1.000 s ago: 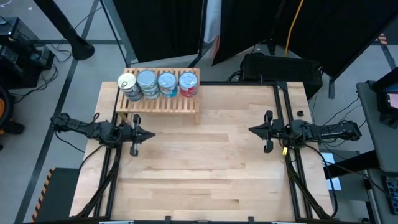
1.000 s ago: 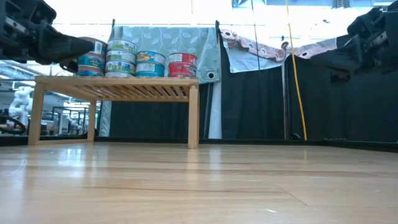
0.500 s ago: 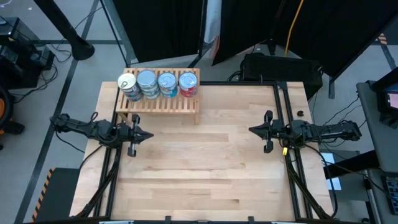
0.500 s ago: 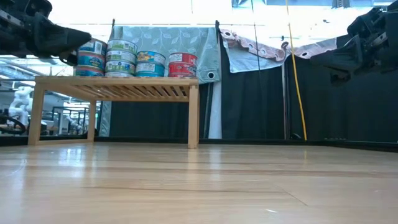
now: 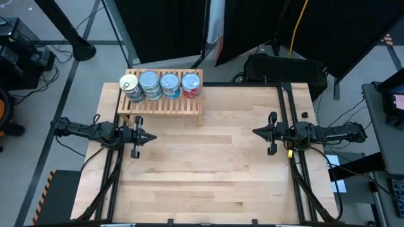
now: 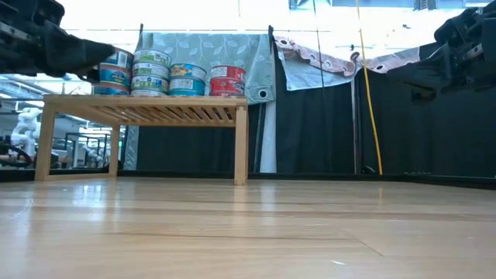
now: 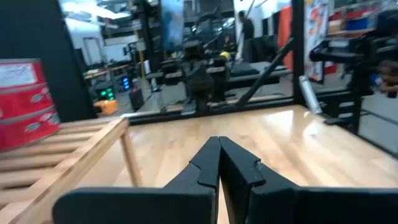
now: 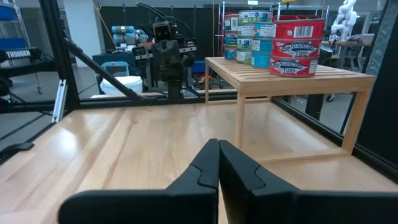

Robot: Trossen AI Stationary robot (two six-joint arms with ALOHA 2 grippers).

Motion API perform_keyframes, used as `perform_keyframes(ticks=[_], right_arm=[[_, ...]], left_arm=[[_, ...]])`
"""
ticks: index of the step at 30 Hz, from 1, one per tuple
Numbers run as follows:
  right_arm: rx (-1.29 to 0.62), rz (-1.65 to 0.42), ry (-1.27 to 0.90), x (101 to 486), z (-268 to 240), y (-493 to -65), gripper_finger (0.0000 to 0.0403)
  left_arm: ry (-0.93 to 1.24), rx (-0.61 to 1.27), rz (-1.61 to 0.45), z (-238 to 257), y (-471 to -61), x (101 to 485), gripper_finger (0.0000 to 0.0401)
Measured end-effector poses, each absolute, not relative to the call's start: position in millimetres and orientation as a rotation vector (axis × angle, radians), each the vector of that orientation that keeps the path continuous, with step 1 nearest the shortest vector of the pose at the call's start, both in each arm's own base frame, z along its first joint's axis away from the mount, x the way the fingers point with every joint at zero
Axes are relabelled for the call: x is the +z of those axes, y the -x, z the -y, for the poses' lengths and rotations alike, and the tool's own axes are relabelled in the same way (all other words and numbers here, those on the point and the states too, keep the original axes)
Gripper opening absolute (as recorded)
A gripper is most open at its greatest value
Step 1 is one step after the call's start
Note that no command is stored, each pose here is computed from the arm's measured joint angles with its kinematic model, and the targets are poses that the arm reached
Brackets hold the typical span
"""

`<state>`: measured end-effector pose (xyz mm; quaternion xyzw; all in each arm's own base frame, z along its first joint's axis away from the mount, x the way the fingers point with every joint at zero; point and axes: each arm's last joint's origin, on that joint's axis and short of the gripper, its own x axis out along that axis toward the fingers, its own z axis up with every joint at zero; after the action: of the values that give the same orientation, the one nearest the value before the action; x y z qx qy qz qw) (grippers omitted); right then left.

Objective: Stack canned seafood by type on shelf
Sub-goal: Return to Home Position

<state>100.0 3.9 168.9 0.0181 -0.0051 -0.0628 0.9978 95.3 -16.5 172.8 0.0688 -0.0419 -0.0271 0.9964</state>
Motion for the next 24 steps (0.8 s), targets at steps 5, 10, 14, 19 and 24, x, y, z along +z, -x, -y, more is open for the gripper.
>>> perform_keyframes(ticks=[5, 10, 14, 19, 24], right_arm=[[-0.126, 0.009, -0.021, 168.9, -3.9, -100.0, 0.0000], [-0.127, 0.009, -0.023, 168.9, -3.9, -100.0, 0.0000], [-0.122, 0.009, -0.026, 168.9, -4.0, -100.0, 0.0000], [-0.076, 0.003, -0.038, 168.3, -5.2, -100.1, 0.0000], [-0.080, 0.002, -0.010, 168.3, -4.8, -100.1, 0.0000]], left_arm=[[-0.125, -0.006, 0.059, 10.4, -96.4, 170.7, 0.0011], [-0.105, -0.017, 0.059, 8.1, -96.7, 170.6, 0.0011], [-0.104, -0.027, 0.058, 8.2, -96.8, 170.4, 0.0011], [-0.104, -0.027, 0.058, 8.3, -96.8, 170.4, 0.0011], [-0.104, -0.027, 0.058, 8.3, -96.8, 170.3, 0.0011]])
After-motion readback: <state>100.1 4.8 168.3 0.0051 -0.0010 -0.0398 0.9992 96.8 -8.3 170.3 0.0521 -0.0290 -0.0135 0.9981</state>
